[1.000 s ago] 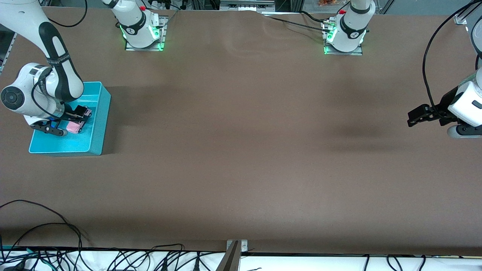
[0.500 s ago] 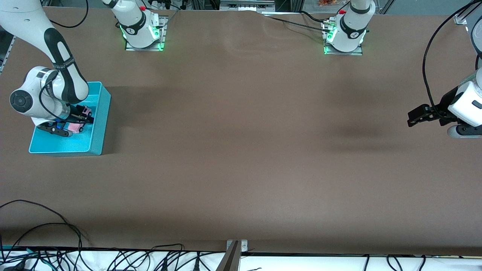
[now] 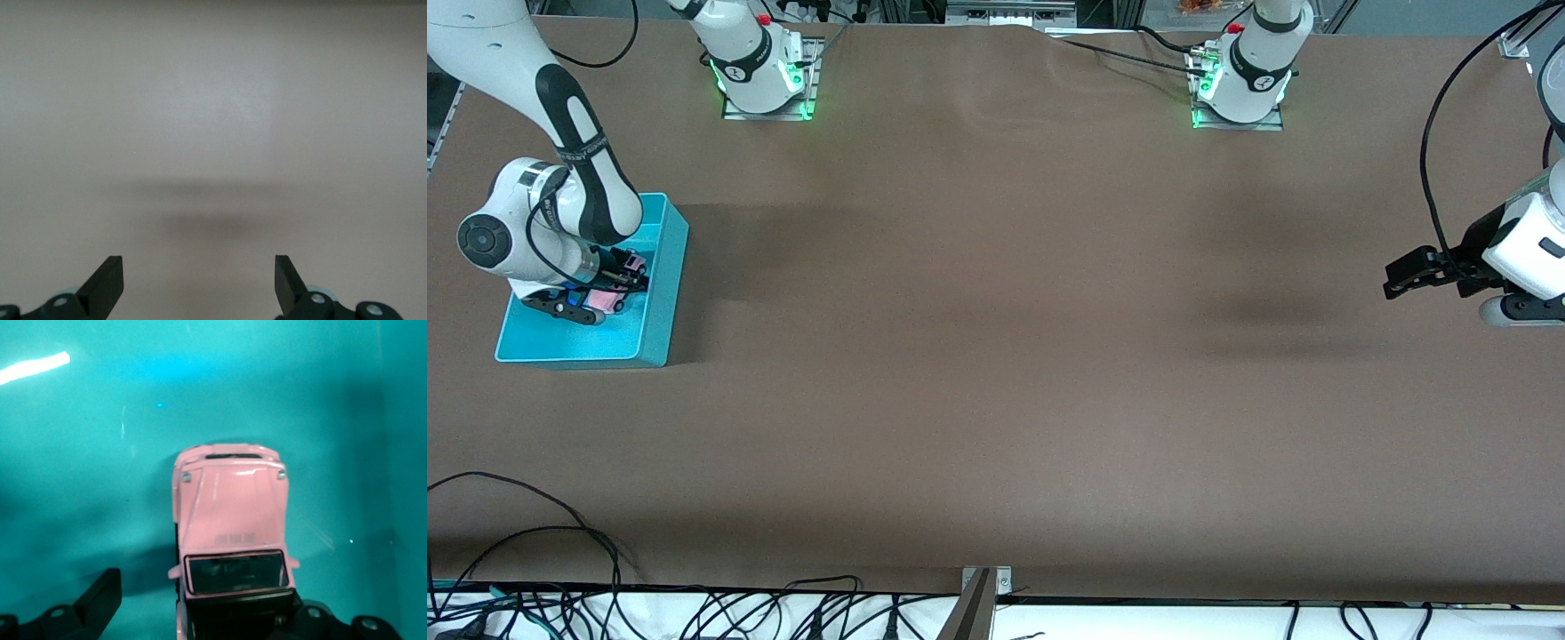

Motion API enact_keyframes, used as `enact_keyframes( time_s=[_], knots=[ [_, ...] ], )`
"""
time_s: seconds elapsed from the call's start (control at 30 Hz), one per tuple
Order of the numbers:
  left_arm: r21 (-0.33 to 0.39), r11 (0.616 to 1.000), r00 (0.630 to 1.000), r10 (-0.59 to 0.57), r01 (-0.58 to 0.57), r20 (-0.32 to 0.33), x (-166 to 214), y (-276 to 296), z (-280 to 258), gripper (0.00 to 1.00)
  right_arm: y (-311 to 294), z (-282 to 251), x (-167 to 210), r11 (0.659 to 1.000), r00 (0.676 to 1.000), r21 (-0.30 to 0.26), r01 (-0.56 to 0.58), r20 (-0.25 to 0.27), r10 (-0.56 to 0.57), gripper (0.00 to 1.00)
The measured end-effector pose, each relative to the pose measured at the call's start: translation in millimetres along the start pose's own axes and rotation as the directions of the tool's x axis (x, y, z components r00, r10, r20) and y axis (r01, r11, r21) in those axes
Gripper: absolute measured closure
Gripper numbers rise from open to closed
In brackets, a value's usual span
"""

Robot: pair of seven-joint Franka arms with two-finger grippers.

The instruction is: Wind and store pink jeep toy

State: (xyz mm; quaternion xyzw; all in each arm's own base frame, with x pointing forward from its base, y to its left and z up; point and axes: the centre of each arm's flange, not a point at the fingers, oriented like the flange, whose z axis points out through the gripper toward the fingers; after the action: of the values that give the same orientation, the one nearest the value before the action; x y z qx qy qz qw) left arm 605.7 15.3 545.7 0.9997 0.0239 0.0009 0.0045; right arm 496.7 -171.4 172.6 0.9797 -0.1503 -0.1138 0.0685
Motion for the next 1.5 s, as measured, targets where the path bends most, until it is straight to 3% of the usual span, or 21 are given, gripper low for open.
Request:
enact_keyframes(
  time_s=[0.17,0.33,0.93,1.3,1.4,1.5],
  knots=[
    [-0.004,1.0,1.0,-0.001,0.001,-0.001,0.1,0.3,-0.1,0.0,5.4,-4.0,-7.5,1.0,1.0,0.009,-0.01,0.007,0.01,0.0],
    [-0.004,1.0,1.0,-0.001,0.001,-0.001,0.1,0.4,0.0,0.0,7.8,-22.8,-10.0,1.0,1.0,0.023,-0.015,-0.024,0.016,0.0],
    [-0.004,1.0,1.0,-0.001,0.001,0.0,0.1,0.3,0.1,0.0,-10.1,-129.5,-17.8,0.997,0.977,0.069,0.032,-0.212,-0.016,0.0],
    [-0.004,1.0,1.0,-0.001,0.001,0.0,0.2,0.3,0.4,0.0,-60.1,-203.1,-35.4,0.988,0.932,0.071,0.139,-0.347,-0.106,0.0],
    [-0.004,1.0,1.0,-0.001,0.001,0.0,0.2,0.3,0.4,0.0,-81.3,-221.6,-42.4,0.982,0.925,0.06,0.179,-0.351,-0.148,0.0],
    [-0.004,1.0,1.0,-0.001,0.001,0.0,0.2,0.3,0.5,0.0,-94.6,-241.8,-46.7,0.978,0.929,0.048,0.203,-0.324,-0.177,0.0]
  ],
)
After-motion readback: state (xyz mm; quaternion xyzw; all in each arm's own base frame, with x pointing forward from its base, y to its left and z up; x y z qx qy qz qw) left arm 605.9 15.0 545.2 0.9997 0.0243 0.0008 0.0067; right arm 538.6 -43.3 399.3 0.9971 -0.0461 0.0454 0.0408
